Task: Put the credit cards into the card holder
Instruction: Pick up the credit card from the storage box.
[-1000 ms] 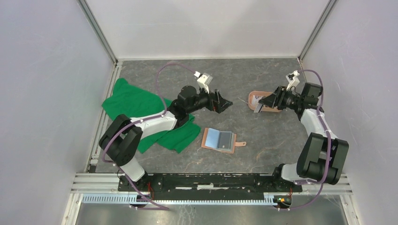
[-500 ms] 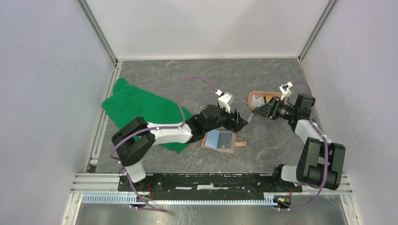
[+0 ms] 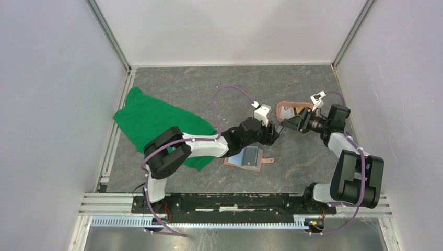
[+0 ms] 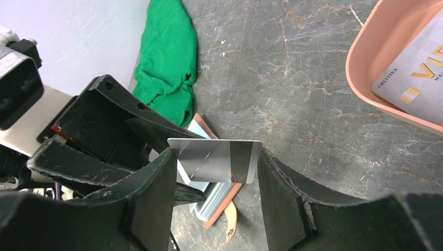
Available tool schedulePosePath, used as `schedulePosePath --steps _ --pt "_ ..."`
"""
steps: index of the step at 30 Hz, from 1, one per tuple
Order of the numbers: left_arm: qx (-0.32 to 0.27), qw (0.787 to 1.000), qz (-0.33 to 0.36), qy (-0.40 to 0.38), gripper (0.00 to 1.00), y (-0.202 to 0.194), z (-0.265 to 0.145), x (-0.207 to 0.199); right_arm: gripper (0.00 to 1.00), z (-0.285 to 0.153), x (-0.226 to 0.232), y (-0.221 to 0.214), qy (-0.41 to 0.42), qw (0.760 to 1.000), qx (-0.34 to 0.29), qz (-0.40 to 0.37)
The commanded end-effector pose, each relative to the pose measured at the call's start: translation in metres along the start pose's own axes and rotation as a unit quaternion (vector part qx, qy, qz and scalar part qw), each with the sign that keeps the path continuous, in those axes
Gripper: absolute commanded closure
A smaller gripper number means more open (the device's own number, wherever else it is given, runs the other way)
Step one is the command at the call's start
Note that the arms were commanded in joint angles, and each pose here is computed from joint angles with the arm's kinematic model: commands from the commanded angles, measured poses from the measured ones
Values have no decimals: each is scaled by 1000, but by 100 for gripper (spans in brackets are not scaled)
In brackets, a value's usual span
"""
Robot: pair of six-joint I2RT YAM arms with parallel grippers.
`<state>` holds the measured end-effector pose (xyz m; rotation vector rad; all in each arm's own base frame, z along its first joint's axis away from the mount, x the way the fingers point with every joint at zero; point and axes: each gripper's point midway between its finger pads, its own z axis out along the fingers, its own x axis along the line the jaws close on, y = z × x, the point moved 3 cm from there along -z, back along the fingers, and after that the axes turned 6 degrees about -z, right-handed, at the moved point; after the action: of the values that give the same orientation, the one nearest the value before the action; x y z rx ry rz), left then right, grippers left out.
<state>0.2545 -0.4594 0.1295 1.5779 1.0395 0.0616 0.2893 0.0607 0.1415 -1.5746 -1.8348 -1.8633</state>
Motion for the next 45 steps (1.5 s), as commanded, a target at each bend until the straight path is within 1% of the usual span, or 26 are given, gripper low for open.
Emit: schedulePosePath --steps 1,7,10,19,20,21,22,23,24,25,27,29,31,32,34,36,38,41,44,45 --pt "-26 1000 12 3 46 15 11 -6 45 1 4 2 18 1000 -3 -14" --pt "-29 999 14 -1 53 18 19 -9 45 1 5 1 21 1000 -1 -13" --pt "-27 999 18 -3 59 19 20 -10 45 2 6 0 21 1000 -1 -14" --pt "-23 999 28 -8 65 22 22 -13 45 2 6 0 22 1000 0 -17" --pt "-22 999 31 -10 67 22 22 -14 45 2 6 0 21 1000 0 -17" --pt "-19 999 34 -13 72 21 22 -14 44 2 6 1 22 1000 0 -19" --pt "-17 999 36 -16 81 21 22 -15 44 2 7 0 23 1000 0 -21" --pt "-13 999 38 -22 92 21 22 -16 44 2 7 0 23 999 1 -23" --pt "-10 999 39 -26 98 20 22 -16 42 2 8 0 27 999 3 -29" --pt "-8 999 38 -30 98 21 20 -16 40 2 9 0 32 999 5 -38" --pt "-6 999 30 -40 98 23 16 -14 26 1 13 0 47 997 6 -61" --pt "-2 998 15 -62 98 26 8 -15 14 -1 18 0 67 992 10 -102" --pt "4 997 -13 -79 98 26 -3 -9 3 -5 25 -2 92 984 23 -148" --pt "6 996 -21 -86 98 26 -9 -5 2 -8 32 -1 113 978 25 -173" --pt "5 994 -38 -103 98 29 -25 0 2 -13 41 -2 134 964 35 -228" --pt "-6 992 -42 -121 98 35 -46 4 2 -20 47 -3 141 941 45 -305" --pt "-10 990 -36 -138 98 35 -69 8 2 -25 52 -7 146 925 54 -347" --pt "-14 987 -32 -155 98 38 -106 13 2 -27 55 -15 152 915 55 -370" --pt "-19 985 -36 -167 98 44 -143 16 2 -28 64 -30 181 903 45 -387" --pt "-14 985 -39 -170 95 43 -153 19 2 -27 67 -36 194 890 49 -410"
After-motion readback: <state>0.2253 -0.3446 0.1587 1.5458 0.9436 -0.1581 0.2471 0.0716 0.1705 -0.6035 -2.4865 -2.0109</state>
